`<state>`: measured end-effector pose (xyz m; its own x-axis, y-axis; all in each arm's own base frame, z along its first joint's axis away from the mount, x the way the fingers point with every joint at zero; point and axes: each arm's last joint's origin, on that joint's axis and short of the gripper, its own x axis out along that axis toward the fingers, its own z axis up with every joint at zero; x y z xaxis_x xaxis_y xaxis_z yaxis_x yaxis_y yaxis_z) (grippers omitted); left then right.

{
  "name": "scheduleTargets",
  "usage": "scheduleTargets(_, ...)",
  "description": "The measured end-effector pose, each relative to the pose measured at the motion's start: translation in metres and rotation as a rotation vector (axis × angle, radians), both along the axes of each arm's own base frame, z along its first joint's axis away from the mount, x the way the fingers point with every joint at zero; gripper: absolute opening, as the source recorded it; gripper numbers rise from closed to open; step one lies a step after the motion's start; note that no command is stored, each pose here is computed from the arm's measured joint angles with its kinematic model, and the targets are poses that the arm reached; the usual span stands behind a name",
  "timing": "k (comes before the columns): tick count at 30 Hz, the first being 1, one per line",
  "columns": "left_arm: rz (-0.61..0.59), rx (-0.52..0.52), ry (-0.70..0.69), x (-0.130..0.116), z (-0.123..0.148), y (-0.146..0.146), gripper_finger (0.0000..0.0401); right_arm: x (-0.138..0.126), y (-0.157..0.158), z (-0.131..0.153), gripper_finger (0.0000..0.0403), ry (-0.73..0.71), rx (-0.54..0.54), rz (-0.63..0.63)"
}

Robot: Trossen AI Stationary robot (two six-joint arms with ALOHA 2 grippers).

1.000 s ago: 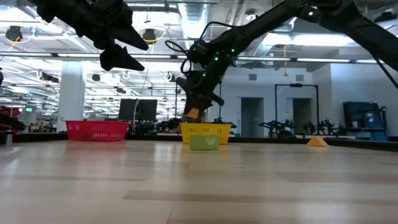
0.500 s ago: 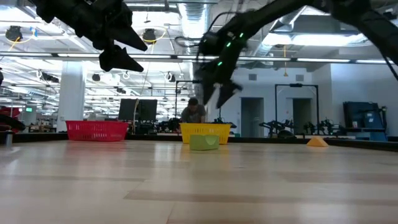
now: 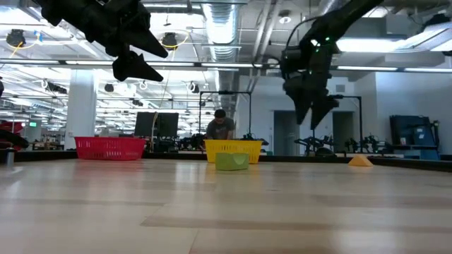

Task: Sort & place blocks by color
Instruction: Put the wooden yellow block into the yellow bin

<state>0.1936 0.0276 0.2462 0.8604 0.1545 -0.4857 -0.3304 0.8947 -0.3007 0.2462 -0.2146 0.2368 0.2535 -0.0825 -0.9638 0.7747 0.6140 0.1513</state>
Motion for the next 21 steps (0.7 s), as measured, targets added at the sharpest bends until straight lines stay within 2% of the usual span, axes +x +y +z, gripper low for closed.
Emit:
scheduleTargets(2, 0.005, 0.0, 0.0, 0.0, 0.0, 0.0, 0.0348, 0.005, 0.023, -0.009, 0.0296, -0.063, 0.0, 0.08)
scheduleTargets(4, 0.012, -0.012, -0.002, 0.0, 0.0, 0.0, 0.0348, 0.006, 0.045, -0.016, 0.0295, -0.029, -0.053, 0.148)
scheduleTargets(7, 0.018, -0.029, -0.004, 0.0, 0.0, 0.0, 0.0348, -0.006, 0.055, -0.02, 0.0294, 0.049, -0.123, 0.067)
scheduleTargets(13, 0.018, -0.037, -0.006, 0.0, 0.0, 0.0, 0.0348, -0.047, 0.03, -0.032, 0.0294, 0.142, -0.161, -0.168)
scheduleTargets(21, 0.034, -0.067, -0.011, 0.0, 0.0, 0.0, 0.0348, -0.077, -0.009, -0.056, 0.0294, 0.234, -0.118, -0.23)
